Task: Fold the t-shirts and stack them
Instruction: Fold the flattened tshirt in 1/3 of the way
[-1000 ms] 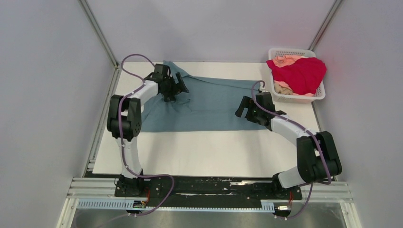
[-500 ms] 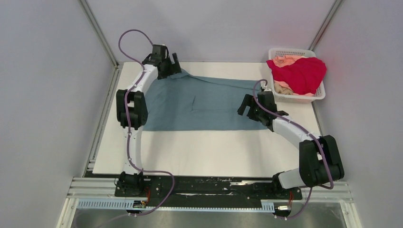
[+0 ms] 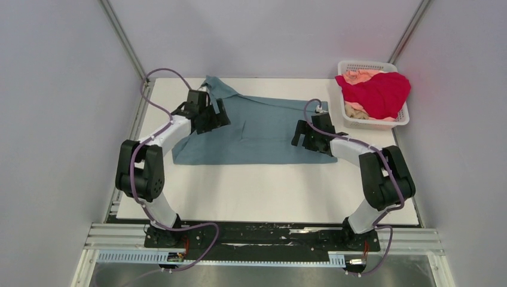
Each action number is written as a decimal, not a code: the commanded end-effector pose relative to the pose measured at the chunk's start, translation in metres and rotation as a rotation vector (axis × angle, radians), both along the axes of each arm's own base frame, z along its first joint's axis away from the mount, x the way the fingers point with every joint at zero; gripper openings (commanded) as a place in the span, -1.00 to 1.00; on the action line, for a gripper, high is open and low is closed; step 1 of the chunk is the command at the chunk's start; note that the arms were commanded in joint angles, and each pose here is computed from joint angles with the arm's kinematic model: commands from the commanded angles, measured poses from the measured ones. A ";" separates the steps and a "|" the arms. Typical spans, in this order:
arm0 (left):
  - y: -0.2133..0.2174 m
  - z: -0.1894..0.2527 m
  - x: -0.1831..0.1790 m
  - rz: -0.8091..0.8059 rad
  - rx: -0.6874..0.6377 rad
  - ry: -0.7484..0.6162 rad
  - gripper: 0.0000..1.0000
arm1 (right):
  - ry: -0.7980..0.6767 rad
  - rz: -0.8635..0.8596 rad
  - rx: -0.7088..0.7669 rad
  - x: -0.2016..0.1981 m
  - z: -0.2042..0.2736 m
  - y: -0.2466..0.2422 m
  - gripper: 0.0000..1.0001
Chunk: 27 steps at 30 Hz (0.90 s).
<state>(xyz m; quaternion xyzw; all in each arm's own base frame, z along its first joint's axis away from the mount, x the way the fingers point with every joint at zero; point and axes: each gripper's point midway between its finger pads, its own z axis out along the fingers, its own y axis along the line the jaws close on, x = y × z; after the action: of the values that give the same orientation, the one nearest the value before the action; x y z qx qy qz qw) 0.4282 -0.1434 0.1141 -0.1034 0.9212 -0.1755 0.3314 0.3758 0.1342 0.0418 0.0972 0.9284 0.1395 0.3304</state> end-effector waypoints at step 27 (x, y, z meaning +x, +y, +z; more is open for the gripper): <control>0.023 -0.108 -0.254 0.244 -0.140 0.371 1.00 | 0.325 -0.140 0.067 -0.197 -0.029 -0.030 1.00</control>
<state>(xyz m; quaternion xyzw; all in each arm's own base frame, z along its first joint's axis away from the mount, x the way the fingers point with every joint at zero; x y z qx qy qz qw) 0.2384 -0.1324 0.0395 -0.2238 0.9122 -0.2323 0.2525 0.2230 0.1170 0.0339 0.1547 0.9421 0.1616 0.2496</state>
